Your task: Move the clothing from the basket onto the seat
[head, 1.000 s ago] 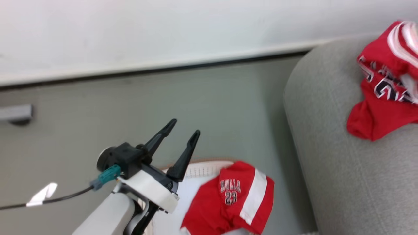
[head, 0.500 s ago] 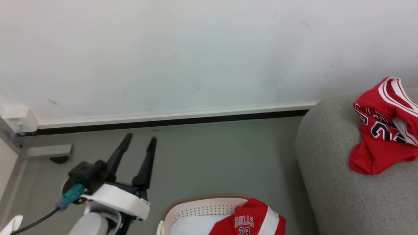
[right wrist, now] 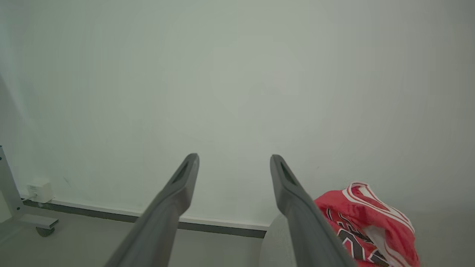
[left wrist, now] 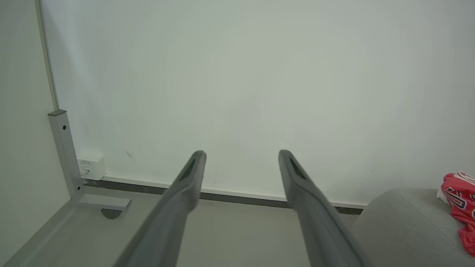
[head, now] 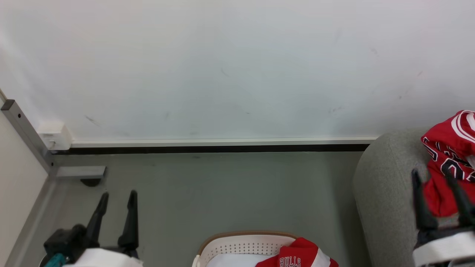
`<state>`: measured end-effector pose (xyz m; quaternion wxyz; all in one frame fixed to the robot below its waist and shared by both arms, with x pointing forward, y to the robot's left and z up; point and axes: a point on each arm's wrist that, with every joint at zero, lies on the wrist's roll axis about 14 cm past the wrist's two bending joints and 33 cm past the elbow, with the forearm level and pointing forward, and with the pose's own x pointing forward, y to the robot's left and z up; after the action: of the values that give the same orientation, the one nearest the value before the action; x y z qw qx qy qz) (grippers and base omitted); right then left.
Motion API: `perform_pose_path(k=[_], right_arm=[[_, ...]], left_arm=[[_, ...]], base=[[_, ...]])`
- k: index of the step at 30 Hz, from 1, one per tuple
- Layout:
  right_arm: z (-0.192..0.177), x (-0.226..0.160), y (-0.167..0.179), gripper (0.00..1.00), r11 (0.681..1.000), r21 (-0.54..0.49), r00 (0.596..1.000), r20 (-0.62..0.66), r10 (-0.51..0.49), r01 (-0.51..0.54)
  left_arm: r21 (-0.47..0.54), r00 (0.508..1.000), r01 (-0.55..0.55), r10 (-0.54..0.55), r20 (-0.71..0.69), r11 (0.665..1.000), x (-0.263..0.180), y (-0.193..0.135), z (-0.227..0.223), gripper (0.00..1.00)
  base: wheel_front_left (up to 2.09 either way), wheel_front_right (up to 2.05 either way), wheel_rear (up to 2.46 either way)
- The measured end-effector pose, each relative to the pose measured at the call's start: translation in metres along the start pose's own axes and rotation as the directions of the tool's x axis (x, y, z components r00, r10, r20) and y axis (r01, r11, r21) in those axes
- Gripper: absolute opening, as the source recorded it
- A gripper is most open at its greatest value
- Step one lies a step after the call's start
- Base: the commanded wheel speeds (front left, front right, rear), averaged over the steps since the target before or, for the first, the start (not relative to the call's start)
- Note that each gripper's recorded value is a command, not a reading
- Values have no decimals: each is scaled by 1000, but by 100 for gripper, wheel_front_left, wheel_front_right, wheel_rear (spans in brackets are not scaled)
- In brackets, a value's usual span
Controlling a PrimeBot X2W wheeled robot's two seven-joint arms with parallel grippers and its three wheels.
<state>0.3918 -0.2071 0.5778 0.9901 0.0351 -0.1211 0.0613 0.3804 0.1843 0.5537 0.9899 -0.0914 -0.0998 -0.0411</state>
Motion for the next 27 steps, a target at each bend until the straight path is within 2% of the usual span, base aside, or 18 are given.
perform_pose_path(k=[5, 15, 27], right_arm=[[-35, -25, 22, 100, 993, 114, 997, -72, -21, 29], [-60, -39, 47, 100, 994, 109, 990, -143, 3, 13], [-66, -39, 51, 100, 993, 116, 988, -158, -1, 19]], left_arm=[[2, 999, -29, 29, -39, 1000, -13, 6, -16, 100], [4, 994, 7, -7, -109, 1000, -22, -11, -42, 100], [14, 993, 11, -9, -121, 1000, -18, -11, -47, 100]], base=[[0, 0, 0], [0, 0, 0], [0, 0, 0]])
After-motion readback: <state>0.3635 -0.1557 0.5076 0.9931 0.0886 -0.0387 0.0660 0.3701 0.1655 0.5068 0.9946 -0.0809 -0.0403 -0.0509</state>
